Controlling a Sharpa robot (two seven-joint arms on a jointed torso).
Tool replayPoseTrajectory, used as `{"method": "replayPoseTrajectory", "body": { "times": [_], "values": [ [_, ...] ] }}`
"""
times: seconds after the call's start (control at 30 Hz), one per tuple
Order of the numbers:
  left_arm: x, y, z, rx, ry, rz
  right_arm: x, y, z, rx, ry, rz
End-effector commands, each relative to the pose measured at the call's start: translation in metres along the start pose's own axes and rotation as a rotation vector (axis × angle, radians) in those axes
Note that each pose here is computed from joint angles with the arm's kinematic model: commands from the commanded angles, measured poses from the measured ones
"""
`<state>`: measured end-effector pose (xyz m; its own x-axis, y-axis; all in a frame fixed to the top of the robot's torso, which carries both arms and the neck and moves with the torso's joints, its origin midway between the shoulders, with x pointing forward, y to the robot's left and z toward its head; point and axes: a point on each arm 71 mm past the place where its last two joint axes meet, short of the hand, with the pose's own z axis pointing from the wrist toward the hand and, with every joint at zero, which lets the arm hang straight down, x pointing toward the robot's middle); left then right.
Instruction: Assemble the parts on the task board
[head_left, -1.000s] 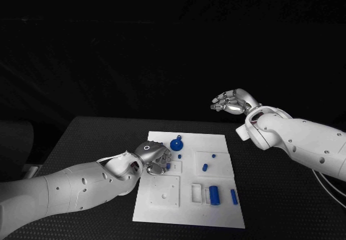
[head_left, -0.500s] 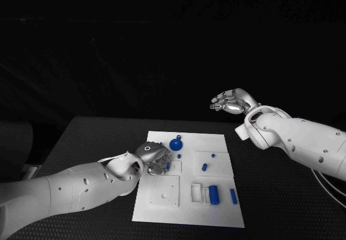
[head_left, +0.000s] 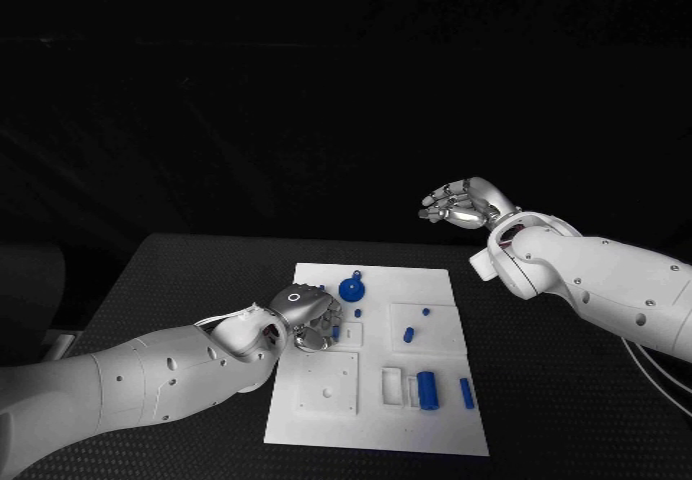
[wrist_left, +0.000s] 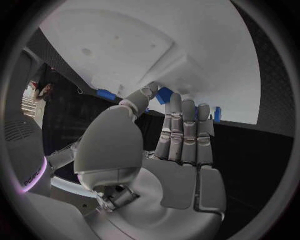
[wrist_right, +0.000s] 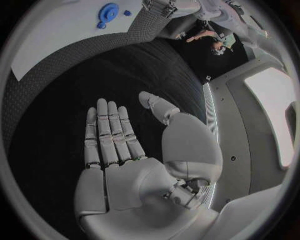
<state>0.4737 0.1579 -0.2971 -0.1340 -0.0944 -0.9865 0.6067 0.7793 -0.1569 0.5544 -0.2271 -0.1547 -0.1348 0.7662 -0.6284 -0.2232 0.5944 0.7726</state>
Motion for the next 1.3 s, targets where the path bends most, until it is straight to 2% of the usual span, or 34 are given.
{"method": "replayPoseTrajectory", "body": {
  "times": [0.03, 0.4, 0.87, 1.3],
  "values": [
    [0.0007, -0.0009, -0.0001, -0.004, 0.003, -0.003, 0.0012, 0.0010, -0.0001, -0.012, 0.013, 0.000],
    [-0.0011, 0.0003, -0.0021, -0.009, -0.017, -0.013, 0.0006, 0.0005, -0.0002, -0.012, 0.012, 0.000],
    [-0.0014, -0.0028, -0.0027, -0.005, -0.015, -0.034, 0.0003, 0.0003, -0.0002, -0.013, 0.012, -0.001],
    [-0.0063, 0.0001, -0.0084, -0.005, -0.031, -0.049, -0.0006, -0.0005, -0.0007, -0.014, 0.012, -0.001]
  ]
}}
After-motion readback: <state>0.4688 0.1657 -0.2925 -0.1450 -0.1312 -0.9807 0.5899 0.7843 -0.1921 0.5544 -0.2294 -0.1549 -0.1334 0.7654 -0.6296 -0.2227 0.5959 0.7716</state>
